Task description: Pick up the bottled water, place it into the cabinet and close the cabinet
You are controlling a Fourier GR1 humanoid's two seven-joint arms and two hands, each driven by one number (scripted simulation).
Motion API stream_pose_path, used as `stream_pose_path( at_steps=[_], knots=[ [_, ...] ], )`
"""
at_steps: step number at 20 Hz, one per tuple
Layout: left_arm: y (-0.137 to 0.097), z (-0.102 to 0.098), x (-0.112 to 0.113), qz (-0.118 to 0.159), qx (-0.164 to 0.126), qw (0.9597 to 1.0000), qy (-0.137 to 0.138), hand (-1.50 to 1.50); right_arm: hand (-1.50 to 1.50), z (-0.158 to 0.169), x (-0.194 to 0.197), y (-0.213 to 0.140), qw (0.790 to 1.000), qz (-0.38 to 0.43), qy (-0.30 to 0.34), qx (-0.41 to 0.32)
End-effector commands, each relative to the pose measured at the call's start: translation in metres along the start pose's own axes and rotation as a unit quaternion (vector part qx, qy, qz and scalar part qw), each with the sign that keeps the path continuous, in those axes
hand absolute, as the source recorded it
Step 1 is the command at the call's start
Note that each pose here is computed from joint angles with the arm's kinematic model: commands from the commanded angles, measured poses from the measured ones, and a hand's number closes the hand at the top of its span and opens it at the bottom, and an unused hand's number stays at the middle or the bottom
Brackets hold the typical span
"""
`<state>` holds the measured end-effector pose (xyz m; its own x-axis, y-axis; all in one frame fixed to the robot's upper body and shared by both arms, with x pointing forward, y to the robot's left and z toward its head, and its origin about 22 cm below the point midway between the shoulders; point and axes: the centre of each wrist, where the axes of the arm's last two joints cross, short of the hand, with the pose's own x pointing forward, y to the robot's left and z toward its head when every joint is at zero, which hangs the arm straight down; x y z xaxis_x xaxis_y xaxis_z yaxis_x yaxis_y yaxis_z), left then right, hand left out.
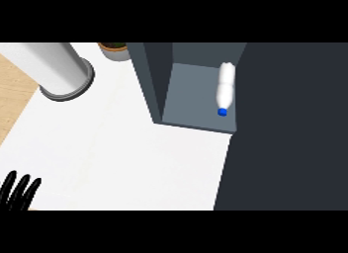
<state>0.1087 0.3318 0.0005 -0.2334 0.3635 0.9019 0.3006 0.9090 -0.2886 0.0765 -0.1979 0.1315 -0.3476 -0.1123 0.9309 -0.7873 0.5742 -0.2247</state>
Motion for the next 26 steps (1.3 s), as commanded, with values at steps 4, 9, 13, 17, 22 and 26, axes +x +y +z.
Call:
stream_pose_path(
  at_steps=[4,9,13,17,22,26],
  knots=[
    [0.012,-0.004,0.013,-0.005,-0.015,0.9998,-0.008,-1.50,1.50,-0.023,0.003,0.003,0.995,0.029,0.043,0.087],
    [0.014,-0.004,0.015,-0.004,-0.027,0.9996,-0.008,-1.50,1.50,-0.033,-0.011,0.003,0.998,-0.005,0.037,0.055],
    [0.021,-0.008,0.022,-0.010,-0.025,0.9996,-0.008,-1.50,1.50,-0.038,-0.015,0.000,0.999,-0.015,0.037,0.030],
    [0.027,-0.013,0.029,-0.018,-0.028,0.9994,-0.010,-1.50,1.50,-0.042,-0.023,-0.003,0.998,-0.037,0.040,0.017],
    [0.020,-0.020,0.031,-0.010,-0.046,0.9987,-0.022,-1.50,1.50,-0.048,-0.037,-0.009,0.995,-0.089,0.043,-0.009],
    [0.026,-0.014,0.032,-0.006,-0.039,0.9992,-0.009,-1.50,1.50,-0.067,-0.050,-0.014,0.990,-0.137,0.038,-0.006]
  ],
)
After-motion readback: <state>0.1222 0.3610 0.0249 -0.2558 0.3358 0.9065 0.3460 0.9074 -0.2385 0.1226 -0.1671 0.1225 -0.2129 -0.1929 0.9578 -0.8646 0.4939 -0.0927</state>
